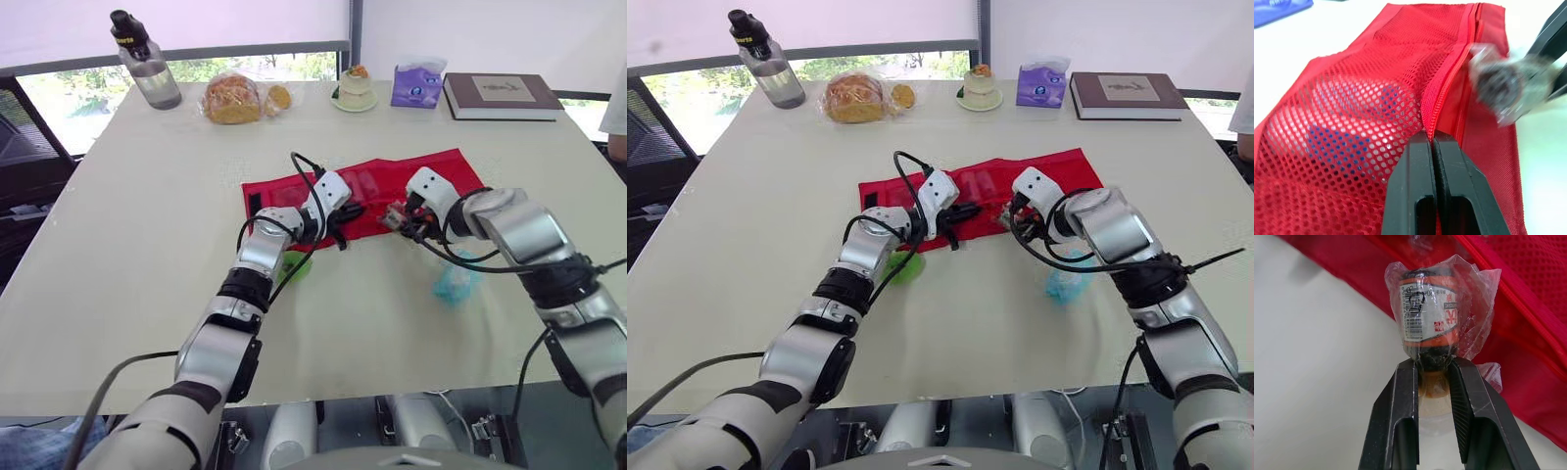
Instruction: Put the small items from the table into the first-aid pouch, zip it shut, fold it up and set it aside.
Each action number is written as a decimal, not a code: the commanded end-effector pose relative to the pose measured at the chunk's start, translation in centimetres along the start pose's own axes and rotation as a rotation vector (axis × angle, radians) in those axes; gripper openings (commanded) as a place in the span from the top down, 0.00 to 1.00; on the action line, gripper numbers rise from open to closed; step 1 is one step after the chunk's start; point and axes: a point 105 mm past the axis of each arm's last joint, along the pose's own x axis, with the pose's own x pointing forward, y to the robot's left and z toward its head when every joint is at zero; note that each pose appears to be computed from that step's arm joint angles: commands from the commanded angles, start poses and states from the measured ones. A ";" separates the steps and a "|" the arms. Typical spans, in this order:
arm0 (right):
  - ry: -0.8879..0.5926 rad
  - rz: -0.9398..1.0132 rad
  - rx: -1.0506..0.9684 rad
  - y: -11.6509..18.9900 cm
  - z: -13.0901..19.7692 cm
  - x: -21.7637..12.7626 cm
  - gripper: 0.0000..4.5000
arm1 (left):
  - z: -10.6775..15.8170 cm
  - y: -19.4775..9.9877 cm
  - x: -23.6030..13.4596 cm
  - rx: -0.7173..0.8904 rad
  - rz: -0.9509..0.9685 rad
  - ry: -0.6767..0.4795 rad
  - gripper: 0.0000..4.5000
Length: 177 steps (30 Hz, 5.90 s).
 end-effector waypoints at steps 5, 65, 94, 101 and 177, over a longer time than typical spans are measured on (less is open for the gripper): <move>-0.004 -0.039 0.142 -1.6 1.2 0.2 0.93 | 1.3 -1.3 0.3 0.031 -0.031 -0.049 1.00; -0.347 -0.160 0.045 0.1 -0.1 1.5 0.99 | -0.6 -2.5 -0.3 0.004 -0.069 0.002 1.00; -0.557 -0.302 0.023 -1.0 4.3 2.5 0.99 | -1.5 -3.2 -0.8 0.005 -0.094 0.023 1.00; -0.548 -0.218 -0.026 0.0 2.5 1.0 0.99 | -1.6 -2.1 -1.3 0.013 -0.066 0.035 1.00; -0.755 -0.258 0.038 4.8 -6.9 -21.6 0.00 | 2.4 -1.3 5.4 0.242 -0.098 0.115 0.01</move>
